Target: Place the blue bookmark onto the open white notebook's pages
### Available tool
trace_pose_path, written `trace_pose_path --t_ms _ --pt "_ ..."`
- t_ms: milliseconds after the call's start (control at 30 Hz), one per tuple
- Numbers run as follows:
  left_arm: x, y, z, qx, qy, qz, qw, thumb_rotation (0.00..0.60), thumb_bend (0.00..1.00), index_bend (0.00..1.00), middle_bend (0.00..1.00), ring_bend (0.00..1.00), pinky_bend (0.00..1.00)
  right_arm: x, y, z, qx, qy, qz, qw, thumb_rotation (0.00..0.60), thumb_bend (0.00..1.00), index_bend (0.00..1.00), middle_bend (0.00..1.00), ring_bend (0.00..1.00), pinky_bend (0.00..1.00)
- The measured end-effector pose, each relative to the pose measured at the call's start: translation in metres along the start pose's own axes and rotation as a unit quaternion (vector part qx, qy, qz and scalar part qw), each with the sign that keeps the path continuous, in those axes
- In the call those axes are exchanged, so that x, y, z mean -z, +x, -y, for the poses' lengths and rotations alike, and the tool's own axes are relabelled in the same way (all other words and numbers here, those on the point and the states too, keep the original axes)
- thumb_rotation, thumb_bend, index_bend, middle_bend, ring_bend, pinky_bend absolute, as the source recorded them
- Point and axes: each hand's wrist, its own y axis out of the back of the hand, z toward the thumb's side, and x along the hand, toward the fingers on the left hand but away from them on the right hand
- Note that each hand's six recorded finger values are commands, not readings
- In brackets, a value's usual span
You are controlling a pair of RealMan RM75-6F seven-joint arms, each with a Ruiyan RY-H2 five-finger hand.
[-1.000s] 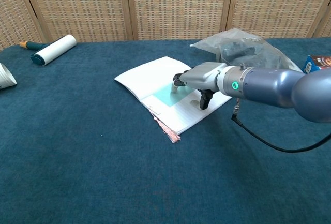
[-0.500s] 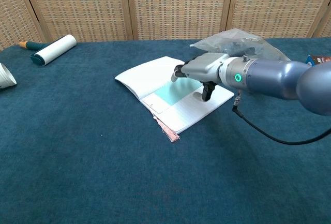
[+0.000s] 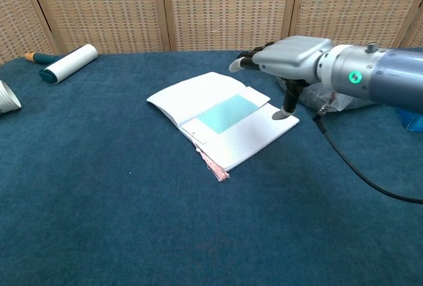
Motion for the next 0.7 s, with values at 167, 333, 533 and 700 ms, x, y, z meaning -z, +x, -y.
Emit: trace_pose_path --t_ms 167,333,533,700 --pt "-0.001 -0.002 -0.003 -0.005 0.0 -0.001 1.0 0.6 0.0 0.0 0.0 0.0 0.0 0.024 0.042 0.01 0.004 -0.016 0.035 0.9993 0.6 0.28 0.0 0.0 0.0 0.0" --pt "-0.003 -0.004 -0.004 -0.008 -0.001 -0.001 1.0 0.6 0.0 0.0 0.0 0.0 0.0 0.055 0.09 0.028 0.005 -0.033 0.086 0.9958 0.6 0.23 0.0 0.0 0.0 0.0" --pt "-0.005 -0.005 -0.007 -0.015 -0.002 0.0 0.9999 0.6 0.0 0.0 0.0 0.0 0.0 0.081 0.141 0.042 0.013 -0.054 0.134 0.9894 0.6 0.17 0.0 0.0 0.0 0.0" --pt "-0.005 -0.008 -0.01 -0.026 -0.008 -0.003 0.9996 0.6 0.0 0.0 0.0 0.0 0.0 0.091 0.181 0.049 0.029 -0.073 0.165 0.9832 0.6 0.16 0.0 0.0 0.0 0.0"
